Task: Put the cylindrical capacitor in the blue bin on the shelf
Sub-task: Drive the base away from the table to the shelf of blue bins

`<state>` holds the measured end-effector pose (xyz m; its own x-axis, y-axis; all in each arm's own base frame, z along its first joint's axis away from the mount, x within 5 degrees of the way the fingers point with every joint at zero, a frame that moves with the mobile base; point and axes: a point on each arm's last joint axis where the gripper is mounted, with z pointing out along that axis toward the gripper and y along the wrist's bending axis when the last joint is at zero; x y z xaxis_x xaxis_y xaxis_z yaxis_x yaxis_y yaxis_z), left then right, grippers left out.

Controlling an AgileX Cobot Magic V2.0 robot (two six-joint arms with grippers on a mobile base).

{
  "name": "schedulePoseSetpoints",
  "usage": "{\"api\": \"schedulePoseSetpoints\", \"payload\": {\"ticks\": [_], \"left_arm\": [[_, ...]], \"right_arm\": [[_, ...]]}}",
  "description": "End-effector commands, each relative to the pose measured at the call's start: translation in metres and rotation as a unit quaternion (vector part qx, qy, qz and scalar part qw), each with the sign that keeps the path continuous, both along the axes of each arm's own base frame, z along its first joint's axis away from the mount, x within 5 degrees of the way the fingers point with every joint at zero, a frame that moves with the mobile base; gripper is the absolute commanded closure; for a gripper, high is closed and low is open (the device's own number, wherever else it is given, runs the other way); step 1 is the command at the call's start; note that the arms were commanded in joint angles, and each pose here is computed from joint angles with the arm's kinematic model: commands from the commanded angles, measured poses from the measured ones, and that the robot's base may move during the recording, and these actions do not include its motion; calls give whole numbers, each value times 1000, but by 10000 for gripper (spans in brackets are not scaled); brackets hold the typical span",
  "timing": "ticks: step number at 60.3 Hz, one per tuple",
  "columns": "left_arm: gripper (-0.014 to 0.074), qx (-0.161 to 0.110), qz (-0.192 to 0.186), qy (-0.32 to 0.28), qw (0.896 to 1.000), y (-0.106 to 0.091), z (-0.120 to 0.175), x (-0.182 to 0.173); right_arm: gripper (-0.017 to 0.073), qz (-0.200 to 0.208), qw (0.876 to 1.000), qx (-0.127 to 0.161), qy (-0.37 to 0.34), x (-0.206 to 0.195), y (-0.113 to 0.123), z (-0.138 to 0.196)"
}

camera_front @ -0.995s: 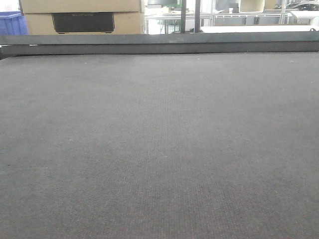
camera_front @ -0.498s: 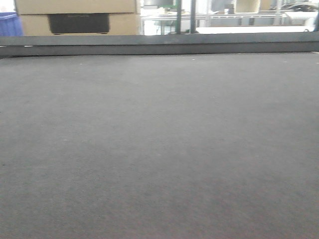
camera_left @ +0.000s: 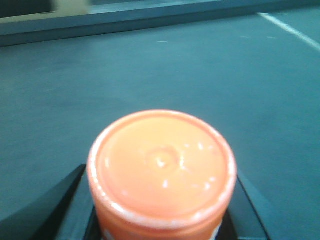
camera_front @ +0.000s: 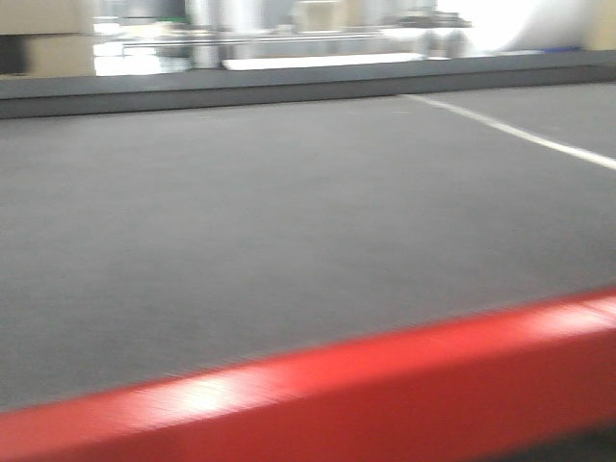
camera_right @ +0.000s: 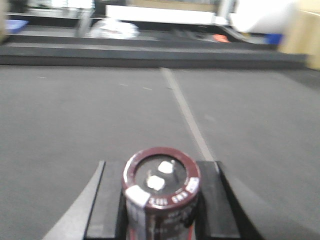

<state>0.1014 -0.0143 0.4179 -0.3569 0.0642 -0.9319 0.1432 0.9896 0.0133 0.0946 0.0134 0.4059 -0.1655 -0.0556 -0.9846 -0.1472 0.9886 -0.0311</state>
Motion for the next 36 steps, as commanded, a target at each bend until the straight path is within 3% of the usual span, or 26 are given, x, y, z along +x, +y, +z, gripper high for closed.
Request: {"api": "schedulePoseSetpoints", "payload": {"ticks": [1, 36], "left_arm": [[704, -4, -5, -11, 1000, -1, 2, -1], [704, -5, -5, -20, 1000, -1, 4, -1]], "right_arm": [[722, 0, 1000, 0, -14, -2, 0, 5], [722, 0, 1000, 0, -14, -2, 0, 5]]}}
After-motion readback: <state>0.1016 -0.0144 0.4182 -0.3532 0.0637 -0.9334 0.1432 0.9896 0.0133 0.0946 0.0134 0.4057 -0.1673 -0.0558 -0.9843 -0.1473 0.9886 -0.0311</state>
